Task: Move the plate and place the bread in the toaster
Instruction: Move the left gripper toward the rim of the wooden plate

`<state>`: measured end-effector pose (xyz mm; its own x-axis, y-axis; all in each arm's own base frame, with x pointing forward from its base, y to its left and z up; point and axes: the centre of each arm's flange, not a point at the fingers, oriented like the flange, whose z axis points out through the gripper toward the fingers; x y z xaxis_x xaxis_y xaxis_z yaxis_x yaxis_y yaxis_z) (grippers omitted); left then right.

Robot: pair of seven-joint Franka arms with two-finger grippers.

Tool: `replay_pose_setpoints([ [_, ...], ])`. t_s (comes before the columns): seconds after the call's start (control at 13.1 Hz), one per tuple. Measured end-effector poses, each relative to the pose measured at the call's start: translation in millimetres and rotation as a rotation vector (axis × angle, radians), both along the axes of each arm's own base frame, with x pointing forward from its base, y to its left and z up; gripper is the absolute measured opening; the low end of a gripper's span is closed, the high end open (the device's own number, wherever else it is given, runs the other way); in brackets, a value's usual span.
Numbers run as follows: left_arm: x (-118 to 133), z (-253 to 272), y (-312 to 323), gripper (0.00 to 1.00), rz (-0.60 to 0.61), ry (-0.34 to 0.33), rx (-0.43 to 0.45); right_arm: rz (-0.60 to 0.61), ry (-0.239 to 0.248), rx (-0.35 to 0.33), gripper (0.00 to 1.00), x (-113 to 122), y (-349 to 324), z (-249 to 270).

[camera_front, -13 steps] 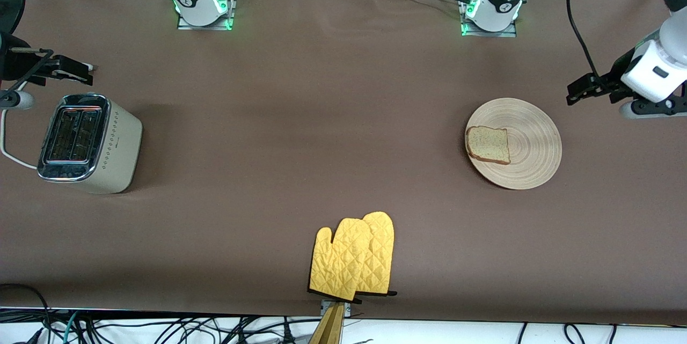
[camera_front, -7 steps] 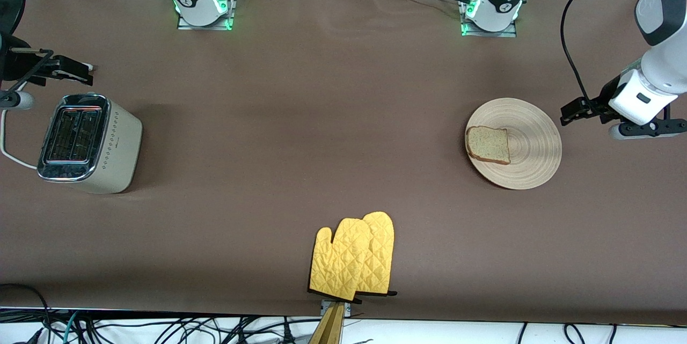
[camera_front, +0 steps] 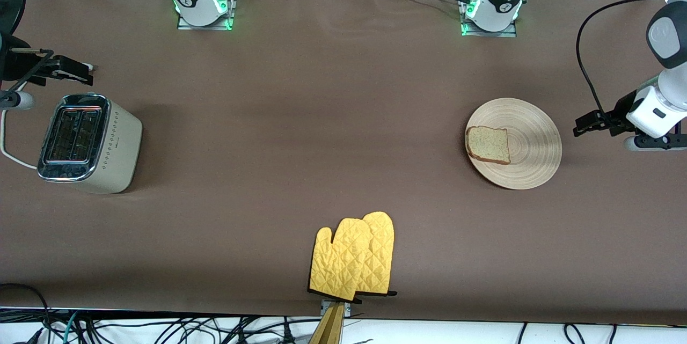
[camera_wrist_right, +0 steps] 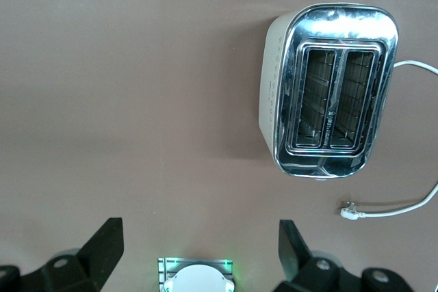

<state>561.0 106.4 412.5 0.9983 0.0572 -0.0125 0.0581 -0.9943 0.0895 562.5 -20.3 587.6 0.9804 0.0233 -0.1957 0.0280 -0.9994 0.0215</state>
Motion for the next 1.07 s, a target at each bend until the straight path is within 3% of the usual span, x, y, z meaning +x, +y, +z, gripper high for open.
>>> replay_pose_setpoints([
  [0.46, -3.8, -56.1, 40.8, 1.0, -0.022, 0.0, -0.172, 0.0, 0.0, 0.0, 1.0, 0.1, 0.0, -0.2],
  [0.69, -14.9, -108.3, 84.2, 1.0, -0.145, -0.049, -0.311, 0.0, 0.0, 0.0, 1.0, 0.1, -0.1, -0.2],
  [0.91, -21.6, -142.4, 99.4, 1.0, -0.2, -0.063, -0.366, 0.0, 0.0, 0.0, 1.0, 0.1, -0.1, -0.3],
  [1.07, -24.7, -163.0, 103.7, 1.0, -0.239, -0.109, -0.429, 0.0, 0.0, 0.0, 1.0, 0.1, -0.2, -0.3],
])
